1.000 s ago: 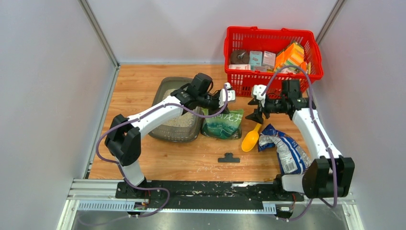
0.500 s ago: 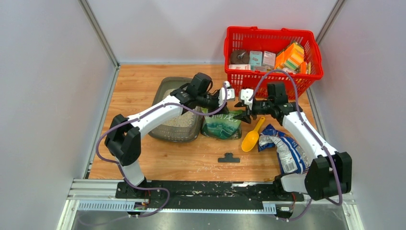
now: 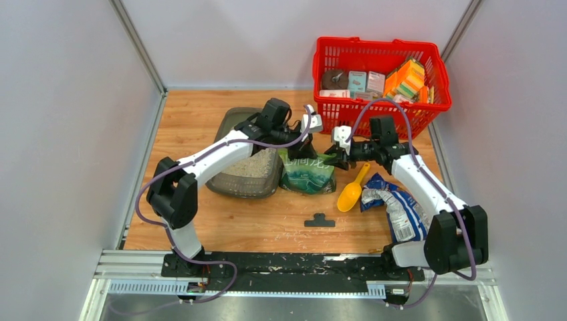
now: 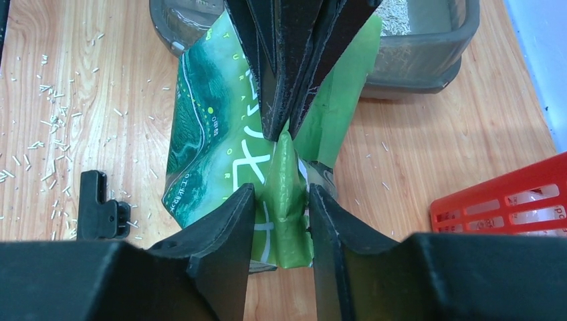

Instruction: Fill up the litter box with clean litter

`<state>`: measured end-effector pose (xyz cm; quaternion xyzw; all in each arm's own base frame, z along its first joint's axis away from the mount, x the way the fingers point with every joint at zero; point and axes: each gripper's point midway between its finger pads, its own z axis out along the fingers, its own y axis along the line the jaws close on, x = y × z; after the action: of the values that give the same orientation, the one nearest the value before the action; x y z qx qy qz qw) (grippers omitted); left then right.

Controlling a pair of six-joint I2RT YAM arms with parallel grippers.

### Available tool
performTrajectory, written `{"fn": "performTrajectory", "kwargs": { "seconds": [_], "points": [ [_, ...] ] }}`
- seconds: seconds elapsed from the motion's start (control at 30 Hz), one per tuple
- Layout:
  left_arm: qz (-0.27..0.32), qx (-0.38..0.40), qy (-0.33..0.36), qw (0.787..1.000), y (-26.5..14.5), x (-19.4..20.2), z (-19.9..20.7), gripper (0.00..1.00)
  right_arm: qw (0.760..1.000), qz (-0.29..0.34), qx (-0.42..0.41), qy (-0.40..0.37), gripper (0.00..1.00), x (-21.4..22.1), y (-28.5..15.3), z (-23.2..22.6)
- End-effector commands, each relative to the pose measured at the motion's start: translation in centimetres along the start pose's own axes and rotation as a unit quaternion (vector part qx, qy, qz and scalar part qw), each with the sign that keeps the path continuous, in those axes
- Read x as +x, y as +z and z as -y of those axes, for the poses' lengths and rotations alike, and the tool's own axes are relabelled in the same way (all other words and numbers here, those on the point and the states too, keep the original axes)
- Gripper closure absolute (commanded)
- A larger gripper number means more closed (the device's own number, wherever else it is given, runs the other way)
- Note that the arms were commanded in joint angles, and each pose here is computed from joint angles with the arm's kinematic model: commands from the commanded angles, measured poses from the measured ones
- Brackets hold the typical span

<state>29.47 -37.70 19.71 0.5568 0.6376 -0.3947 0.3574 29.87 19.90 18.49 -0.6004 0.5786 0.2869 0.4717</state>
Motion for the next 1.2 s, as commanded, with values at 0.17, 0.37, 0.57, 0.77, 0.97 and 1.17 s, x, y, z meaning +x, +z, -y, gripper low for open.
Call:
{"fn": "performTrajectory", "kwargs": {
  "seconds": [0.17, 0.37, 0.57, 0.77, 0.97, 1.17],
  "points": [
    [0.033, 0.012, -0.020, 0.999, -2.7, -2.0, -0.8, 0.99, 0.998, -0.040, -0.009, 0.054, 0.60, 3.3, 0.5, -0.8],
    [0.020, 0.026, 0.002, 0.999, -4.1, -1.3, -0.5, 0.73, 0.995, -0.050, -0.023, 0.082, 0.81, 3.0, 0.4, -0.5],
    [-0.063, 0.027, 0.115, 0.991, -6.2, 3.4, 0.3, 0.60, 0.993, -0.053, -0.037, 0.104, 0.87, 2.3, 0.1, -0.9],
    [-0.099, 0.042, 0.125, 0.986, -7.2, 6.4, -0.1, 0.67, 0.990, -0.051, -0.023, 0.129, 0.92, 1.5, -0.2, -0.5],
    [-0.114, 0.061, 0.088, 0.988, -7.8, 7.6, -0.1, 0.93, 0.985, -0.051, -0.011, 0.165, 0.95, 1.0, -0.2, 0.1],
    [-0.050, 0.058, -0.058, 0.995, -8.8, 6.3, -0.5, 1.00, 0.975, -0.048, 0.007, 0.216, 0.99, 1.9, -1.1, 1.3]
  ]
}}
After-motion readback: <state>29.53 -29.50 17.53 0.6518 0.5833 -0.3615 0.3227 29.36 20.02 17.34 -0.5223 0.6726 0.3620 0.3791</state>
